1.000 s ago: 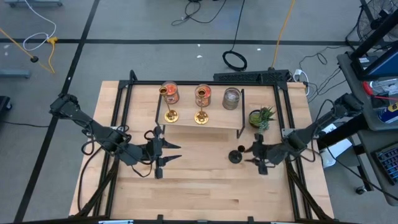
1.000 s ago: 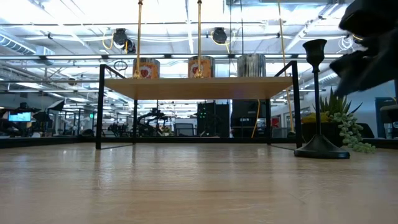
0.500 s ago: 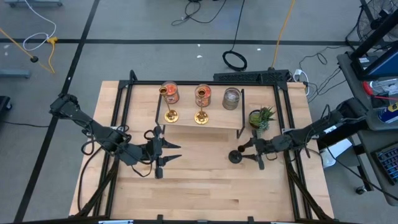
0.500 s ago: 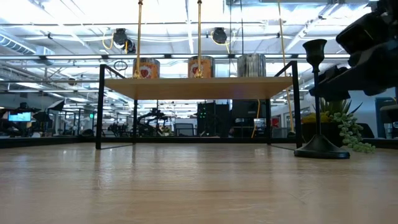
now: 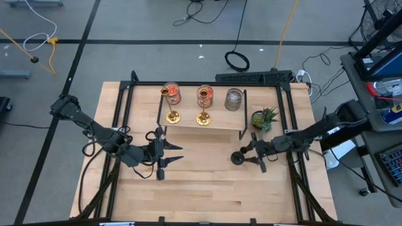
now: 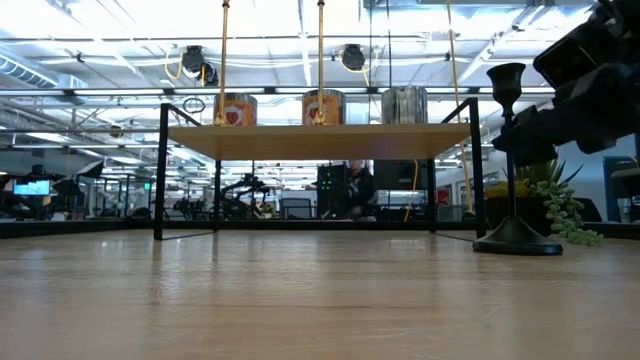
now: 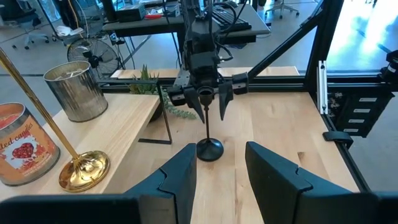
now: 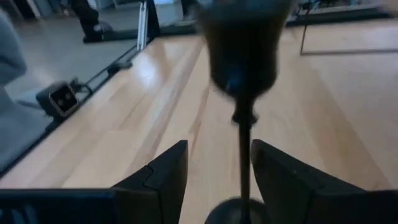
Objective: Pick & Place candle stick holders
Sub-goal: Put the black candle holder on the shelf
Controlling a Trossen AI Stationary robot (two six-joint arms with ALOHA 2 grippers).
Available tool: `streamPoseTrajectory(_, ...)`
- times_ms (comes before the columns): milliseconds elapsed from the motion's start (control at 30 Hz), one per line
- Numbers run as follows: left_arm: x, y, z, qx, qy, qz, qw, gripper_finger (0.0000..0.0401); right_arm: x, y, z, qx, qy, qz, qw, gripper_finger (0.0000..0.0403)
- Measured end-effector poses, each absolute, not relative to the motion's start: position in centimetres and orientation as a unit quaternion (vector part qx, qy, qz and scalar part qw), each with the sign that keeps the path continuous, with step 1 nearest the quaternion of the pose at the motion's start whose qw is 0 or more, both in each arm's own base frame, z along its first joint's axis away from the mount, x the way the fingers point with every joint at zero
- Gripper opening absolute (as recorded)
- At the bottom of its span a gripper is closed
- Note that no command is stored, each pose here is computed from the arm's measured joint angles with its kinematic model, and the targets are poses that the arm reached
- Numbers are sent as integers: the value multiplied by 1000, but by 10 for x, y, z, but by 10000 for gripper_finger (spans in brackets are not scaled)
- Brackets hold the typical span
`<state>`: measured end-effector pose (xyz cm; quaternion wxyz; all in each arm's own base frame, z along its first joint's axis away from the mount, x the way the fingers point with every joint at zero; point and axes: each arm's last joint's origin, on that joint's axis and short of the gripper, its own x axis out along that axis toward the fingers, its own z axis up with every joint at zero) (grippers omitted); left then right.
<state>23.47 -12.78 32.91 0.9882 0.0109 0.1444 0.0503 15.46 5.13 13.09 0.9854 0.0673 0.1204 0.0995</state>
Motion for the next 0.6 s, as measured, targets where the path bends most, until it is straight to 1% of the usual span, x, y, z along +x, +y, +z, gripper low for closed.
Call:
streamPoseTrajectory(67,235,-128,329,11,145,50,988,145,155,52,127,61,132,104,984,165)
streamPoseTrajectory(133,235,-128,329,11,145,50,988,145,156,51,126,53,134,102,984,147)
streamPoseTrajectory(233,235,-128,329,11,145,50,988,145,158,49,127,46,123,96,987,103)
streamPoseTrajectory(367,235,-128,329,11,145,50,988,145,160,46,132,40,93,92,991,28)
streamPoseTrajectory(400,235,-128,329,11,145,50,988,145,161,46,134,41,86,91,991,16)
streamPoseTrajectory(467,235,-128,329,11,145,50,988,145,162,46,139,54,64,94,992,14)
streamPoseTrajectory(600,235,-128,329,11,145,50,988,145,175,54,169,84,-21,155,984,23)
